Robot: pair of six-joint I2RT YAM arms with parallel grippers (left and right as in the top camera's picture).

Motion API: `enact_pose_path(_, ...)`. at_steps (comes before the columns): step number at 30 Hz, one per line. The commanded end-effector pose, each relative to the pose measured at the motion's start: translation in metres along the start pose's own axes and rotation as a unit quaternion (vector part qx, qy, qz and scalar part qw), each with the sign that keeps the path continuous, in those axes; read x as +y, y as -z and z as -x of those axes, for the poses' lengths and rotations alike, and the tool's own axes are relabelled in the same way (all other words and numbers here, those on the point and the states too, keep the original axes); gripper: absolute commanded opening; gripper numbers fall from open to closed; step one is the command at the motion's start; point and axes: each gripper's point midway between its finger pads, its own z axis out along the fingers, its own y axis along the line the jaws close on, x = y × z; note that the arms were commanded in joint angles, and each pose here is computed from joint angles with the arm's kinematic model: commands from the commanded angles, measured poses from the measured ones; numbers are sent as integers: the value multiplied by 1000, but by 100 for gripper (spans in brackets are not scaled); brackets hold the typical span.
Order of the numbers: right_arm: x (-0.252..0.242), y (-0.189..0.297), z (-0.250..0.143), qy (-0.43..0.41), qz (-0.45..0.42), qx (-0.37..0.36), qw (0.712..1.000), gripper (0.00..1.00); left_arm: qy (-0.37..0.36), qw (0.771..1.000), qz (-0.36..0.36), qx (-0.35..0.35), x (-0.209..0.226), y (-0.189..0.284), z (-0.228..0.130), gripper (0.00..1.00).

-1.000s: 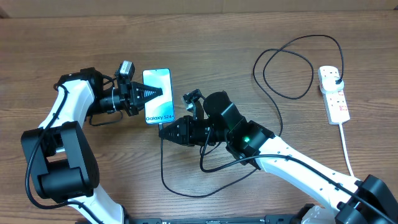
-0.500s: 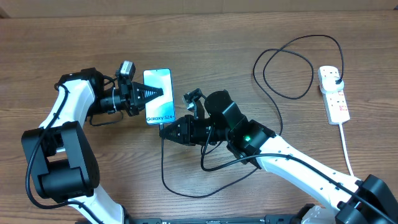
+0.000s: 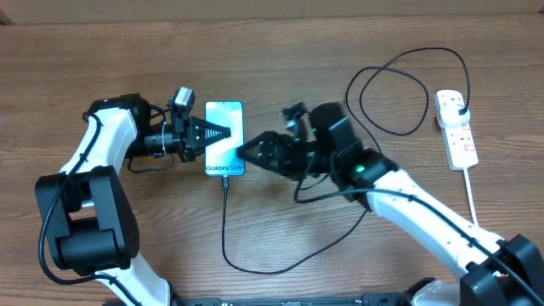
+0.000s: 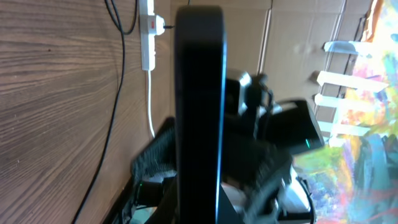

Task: Plug charger to phone and switch on socket

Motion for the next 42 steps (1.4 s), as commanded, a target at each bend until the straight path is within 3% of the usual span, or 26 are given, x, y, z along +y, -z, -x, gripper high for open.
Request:
enact_pose_path(1, 8, 16, -4, 35, 51, 51, 997, 100, -17, 1000, -9, -1, -6, -1, -1, 4)
enact_pose_path(7, 22, 39, -13, 35, 124, 109, 986, 98, -4, 999, -39, -4, -17, -4, -2, 4)
enact_pose_path(9, 24, 38, -15, 38, 127, 112, 985, 92, 8, 999, -44, -1, -19, -6, -2, 4)
enact_pose_path(11, 27, 36, -17, 45, 131, 115, 984, 78, 11, 999, -44, 5, -19, -10, -4, 4)
enact_pose_path(14, 35, 32, -22, 64, 141, 120, 981, 75, 14, 999, -43, 20, -20, -19, -10, 4)
enact_pose_path(20, 43, 26, -32, 80, 147, 132, 977, 53, 16, 998, -41, 47, -21, -36, -21, 4)
enact_pose_path(29, 40, 23, -28, 79, 137, 119, 980, 35, 20, 998, -41, 50, -21, -37, -23, 4)
enact_pose_path(42, 40, 7, -26, 96, 106, 85, 986, 23, -2, 998, -42, 49, -21, -37, -23, 4)
